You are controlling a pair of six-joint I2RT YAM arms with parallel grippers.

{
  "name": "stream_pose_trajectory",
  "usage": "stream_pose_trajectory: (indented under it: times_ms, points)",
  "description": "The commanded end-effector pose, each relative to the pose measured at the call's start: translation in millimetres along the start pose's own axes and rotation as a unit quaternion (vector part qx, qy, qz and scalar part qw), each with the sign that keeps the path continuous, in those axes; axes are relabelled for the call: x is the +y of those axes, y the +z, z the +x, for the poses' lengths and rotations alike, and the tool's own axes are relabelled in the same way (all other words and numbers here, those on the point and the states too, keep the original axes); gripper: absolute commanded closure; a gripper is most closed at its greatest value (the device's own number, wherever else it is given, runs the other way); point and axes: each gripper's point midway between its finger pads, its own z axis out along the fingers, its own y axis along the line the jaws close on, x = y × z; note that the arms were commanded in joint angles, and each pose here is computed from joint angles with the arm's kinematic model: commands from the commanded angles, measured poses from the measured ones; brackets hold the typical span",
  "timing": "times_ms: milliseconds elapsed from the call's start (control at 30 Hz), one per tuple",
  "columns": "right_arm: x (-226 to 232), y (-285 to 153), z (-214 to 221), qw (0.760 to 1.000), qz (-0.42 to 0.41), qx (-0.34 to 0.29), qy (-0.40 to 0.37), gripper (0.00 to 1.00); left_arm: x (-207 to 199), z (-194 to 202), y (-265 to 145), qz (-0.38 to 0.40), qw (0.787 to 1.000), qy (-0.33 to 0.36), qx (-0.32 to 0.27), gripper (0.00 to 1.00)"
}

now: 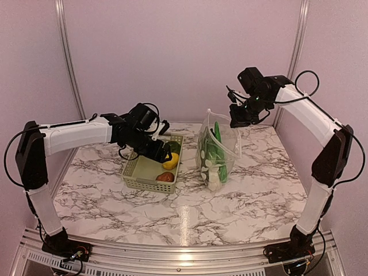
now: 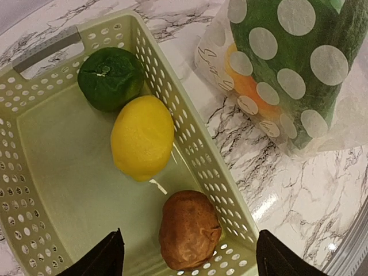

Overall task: Place the food in the zip-top bag and seal the zipper
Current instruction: Adjust the zipper food storage bag at the center of the board, then pick up the fake vegetable from the bin.

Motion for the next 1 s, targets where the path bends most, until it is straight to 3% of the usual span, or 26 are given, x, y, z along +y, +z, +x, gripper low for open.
stream_pose_trajectory:
  times_ms: [0,300,700,833,967]
  points:
    - [0.4,-13.5,-6.3,1.0,-0.011,-0.021,-0.003,1.0,-16.7,52.6,15.8,0.048,0.994,0.021,0.1,0.17]
    - [2.1,-13.9,-3.6,1.0,-0.017,-0.019,-0.003,1.0,-14.0,87.3,42.4,0.043,0.985,0.018,0.167,0.16]
    - [1.4,-17.1,1.2,1.0,-0.017,-0.017,0.001,1.0,-4.5,90.9,69.0,0.02,0.982,0.016,0.189,0.25]
    - [1.7,-18.1,1.0,1.0,-0.018,-0.018,0.002,1.0,2.4,84.4,66.1,-0.002,0.982,0.025,0.186,0.39]
    - [2.5,-17.4,0.8,1.0,-0.02,-0.018,0.004,1.0,14.1,55.9,45.3,-0.052,0.988,0.027,0.146,0.48]
